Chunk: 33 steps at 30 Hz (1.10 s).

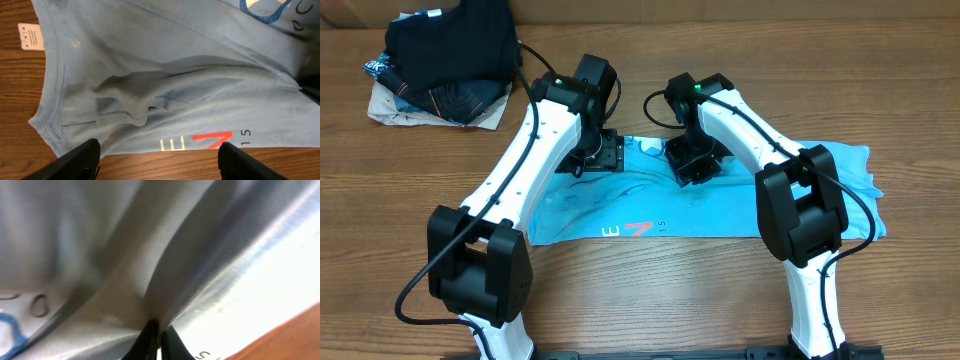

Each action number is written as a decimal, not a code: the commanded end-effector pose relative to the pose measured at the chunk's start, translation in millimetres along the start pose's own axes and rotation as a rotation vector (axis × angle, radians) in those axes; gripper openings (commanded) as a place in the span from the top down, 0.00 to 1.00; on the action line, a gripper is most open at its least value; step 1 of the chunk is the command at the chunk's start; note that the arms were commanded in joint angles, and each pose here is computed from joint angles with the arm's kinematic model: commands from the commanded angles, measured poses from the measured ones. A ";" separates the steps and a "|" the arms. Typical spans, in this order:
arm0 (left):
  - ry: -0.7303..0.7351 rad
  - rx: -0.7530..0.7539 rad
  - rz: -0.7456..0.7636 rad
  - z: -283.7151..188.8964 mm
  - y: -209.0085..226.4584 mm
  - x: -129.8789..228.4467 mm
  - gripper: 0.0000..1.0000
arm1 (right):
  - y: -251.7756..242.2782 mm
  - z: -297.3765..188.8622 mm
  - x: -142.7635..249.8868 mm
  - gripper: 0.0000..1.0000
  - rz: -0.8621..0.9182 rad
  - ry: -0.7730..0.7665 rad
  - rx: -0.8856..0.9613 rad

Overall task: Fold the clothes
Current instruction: 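Grasp the strip's center with both grippers and pull apart to smooth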

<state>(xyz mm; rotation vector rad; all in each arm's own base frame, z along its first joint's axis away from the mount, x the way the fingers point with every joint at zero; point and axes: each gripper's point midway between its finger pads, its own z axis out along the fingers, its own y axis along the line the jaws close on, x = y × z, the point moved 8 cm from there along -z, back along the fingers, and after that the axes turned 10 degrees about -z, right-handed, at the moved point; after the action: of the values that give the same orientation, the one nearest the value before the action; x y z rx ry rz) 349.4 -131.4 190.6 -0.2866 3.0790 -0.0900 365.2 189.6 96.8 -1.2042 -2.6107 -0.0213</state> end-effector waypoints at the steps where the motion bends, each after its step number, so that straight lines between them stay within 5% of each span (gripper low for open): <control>1: -0.016 -0.006 0.011 -1.7 0.4 -0.2 0.21 | 0.0 -11.3 2.5 0.96 -0.003 -0.008 -0.008; 14: -0.022 -0.002 0.011 -1.7 -0.2 -1.3 0.21 | -12.6 -8.9 20.7 0.94 -0.014 0.021 0.093; 19: -0.021 -0.003 0.011 -1.7 -0.1 -1.1 0.21 | -6.7 -5.8 31.6 0.84 -0.053 0.010 0.079; 23: -0.009 -0.009 0.011 -1.7 1.0 0.8 0.16 | 0.0 -5.1 31.2 0.55 -0.130 0.001 0.041; 30: 0.013 -0.022 0.010 1.7 3.3 4.6 0.11 | -4.9 -13.9 -5.5 0.52 -0.193 0.005 -0.001; 33: 0.024 -0.011 0.011 8.4 3.1 6.5 0.17 | -13.5 -21.4 -34.8 0.52 -0.229 0.011 -0.027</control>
<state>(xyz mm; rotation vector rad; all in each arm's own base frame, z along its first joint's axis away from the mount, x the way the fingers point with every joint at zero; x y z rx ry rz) 347.2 -130.3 187.5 -0.2877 3.0911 -0.0764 360.2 183.7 99.2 -0.9718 -2.6659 -0.0243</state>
